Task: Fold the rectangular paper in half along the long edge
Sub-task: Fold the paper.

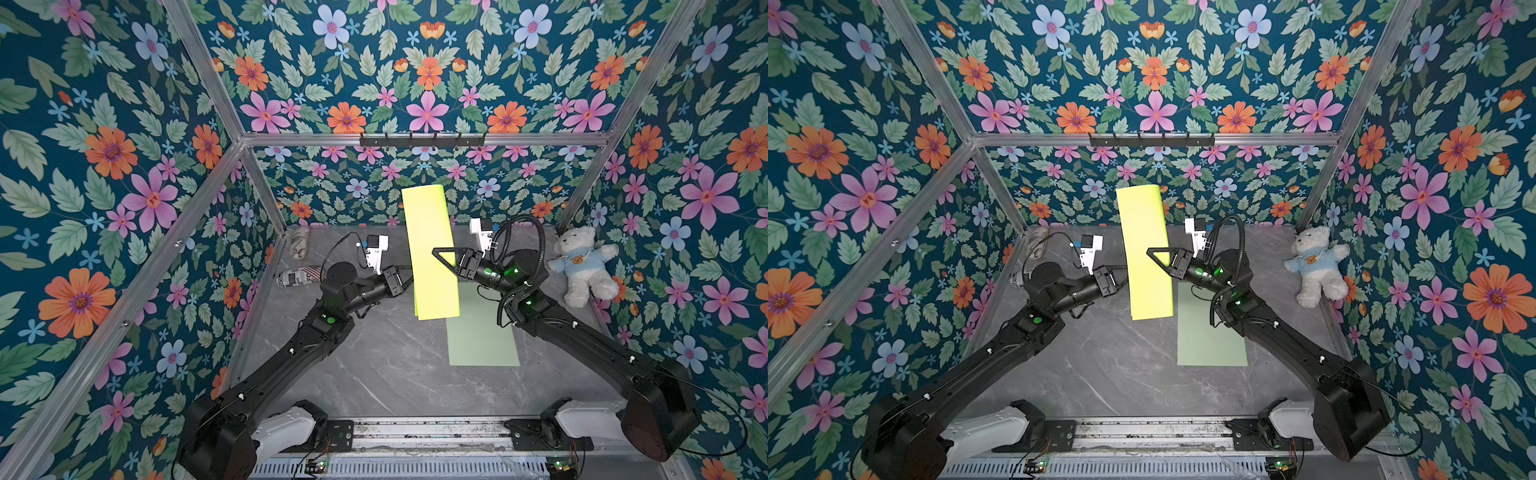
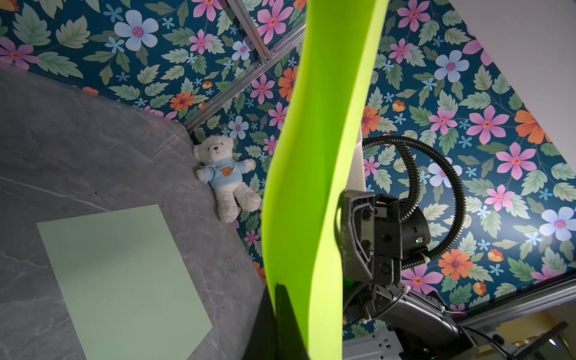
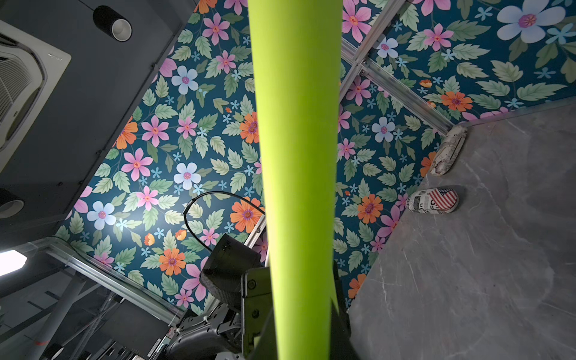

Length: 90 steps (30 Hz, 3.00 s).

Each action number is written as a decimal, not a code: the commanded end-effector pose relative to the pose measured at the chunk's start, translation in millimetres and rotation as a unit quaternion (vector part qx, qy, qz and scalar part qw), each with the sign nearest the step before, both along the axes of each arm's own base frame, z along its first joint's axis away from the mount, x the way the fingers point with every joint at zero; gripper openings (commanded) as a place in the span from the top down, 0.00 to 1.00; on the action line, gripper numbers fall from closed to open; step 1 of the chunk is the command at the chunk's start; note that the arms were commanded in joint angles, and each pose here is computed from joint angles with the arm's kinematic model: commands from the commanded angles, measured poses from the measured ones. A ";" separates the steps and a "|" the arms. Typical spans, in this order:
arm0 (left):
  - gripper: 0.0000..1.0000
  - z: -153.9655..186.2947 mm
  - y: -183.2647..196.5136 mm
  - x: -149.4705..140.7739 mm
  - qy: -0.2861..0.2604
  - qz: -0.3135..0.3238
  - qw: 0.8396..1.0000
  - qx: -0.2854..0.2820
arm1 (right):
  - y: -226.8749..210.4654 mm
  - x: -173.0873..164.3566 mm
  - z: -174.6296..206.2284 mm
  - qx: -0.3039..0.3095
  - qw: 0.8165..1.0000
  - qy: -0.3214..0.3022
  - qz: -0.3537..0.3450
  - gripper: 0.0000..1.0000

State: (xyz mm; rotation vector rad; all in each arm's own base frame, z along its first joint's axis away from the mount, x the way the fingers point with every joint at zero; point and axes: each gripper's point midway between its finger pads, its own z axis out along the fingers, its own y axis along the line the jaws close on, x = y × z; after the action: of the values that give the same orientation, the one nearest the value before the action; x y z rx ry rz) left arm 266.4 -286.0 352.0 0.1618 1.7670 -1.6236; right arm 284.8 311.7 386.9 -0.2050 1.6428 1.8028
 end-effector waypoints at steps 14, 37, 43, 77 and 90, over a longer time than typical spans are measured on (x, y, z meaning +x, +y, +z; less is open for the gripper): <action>0.74 14.2 8.4 -1.2 -0.031 0.015 0.999 -0.007 | -4.5 -13.0 19.4 0.020 0.999 -0.025 0.014 0.87; 0.64 125.1 34.5 -31.4 -0.157 -0.028 0.975 -0.154 | -17.4 -40.9 61.5 0.026 0.998 -0.052 0.028 0.85; 0.64 123.7 33.2 -30.2 -0.155 -0.026 0.976 -0.148 | -15.6 -41.1 62.9 0.026 0.998 -0.054 0.030 0.85; 0.60 106.3 33.9 -15.0 -0.152 0.024 0.985 -0.073 | 3.0 -45.0 60.5 -0.005 0.998 -0.054 0.039 0.84; 0.83 98.7 28.8 -12.8 -0.142 0.010 0.987 -0.073 | 2.7 -35.9 50.0 -0.027 0.998 -0.053 0.006 0.84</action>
State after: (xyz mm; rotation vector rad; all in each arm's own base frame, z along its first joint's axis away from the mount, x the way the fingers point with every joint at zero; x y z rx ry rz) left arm 258.9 -257.4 442.9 0.2583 1.4675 -1.6056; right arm 248.2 316.7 431.3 -0.3234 1.6462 1.7560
